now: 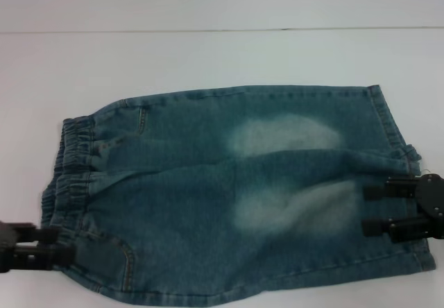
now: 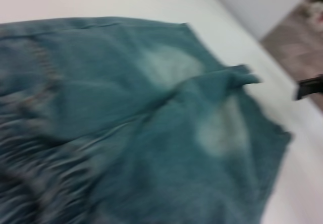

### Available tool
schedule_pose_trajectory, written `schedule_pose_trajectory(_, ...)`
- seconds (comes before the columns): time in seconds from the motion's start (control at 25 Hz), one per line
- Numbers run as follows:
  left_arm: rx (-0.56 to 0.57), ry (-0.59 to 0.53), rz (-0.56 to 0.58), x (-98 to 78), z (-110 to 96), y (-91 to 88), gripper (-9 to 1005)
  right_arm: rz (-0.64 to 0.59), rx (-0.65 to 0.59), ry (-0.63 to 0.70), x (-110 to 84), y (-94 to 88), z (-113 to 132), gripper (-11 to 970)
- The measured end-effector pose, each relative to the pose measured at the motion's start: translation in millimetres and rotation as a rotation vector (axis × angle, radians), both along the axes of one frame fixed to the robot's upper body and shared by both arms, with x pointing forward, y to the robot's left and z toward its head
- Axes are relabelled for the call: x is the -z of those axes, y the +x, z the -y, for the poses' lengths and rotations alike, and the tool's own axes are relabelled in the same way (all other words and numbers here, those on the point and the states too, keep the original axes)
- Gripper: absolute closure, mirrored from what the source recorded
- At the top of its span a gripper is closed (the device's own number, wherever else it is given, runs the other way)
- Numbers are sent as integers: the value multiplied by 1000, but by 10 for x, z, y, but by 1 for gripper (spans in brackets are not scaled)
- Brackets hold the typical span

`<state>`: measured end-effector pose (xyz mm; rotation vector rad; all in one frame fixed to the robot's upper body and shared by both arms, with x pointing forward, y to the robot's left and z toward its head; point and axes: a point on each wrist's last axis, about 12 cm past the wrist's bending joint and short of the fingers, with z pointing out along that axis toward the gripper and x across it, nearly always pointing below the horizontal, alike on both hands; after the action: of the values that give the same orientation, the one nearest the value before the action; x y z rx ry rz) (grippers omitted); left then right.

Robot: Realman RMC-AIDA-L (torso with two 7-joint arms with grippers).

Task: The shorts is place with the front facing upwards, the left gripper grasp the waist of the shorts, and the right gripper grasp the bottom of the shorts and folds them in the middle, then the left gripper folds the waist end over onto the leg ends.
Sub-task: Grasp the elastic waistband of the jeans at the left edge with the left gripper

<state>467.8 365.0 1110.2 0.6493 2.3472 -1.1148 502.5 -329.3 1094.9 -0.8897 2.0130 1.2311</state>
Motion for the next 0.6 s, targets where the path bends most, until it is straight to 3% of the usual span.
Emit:
schedule_pose_trajectory(0.28,-143,184,-39,67,-228,56,185,2,-3,-3,-5,17,-11,17)
schedule_pose_trajectory(0.6,-144,266,-84,159,-175,129,203,4,2,-7,0,19,-7,18)
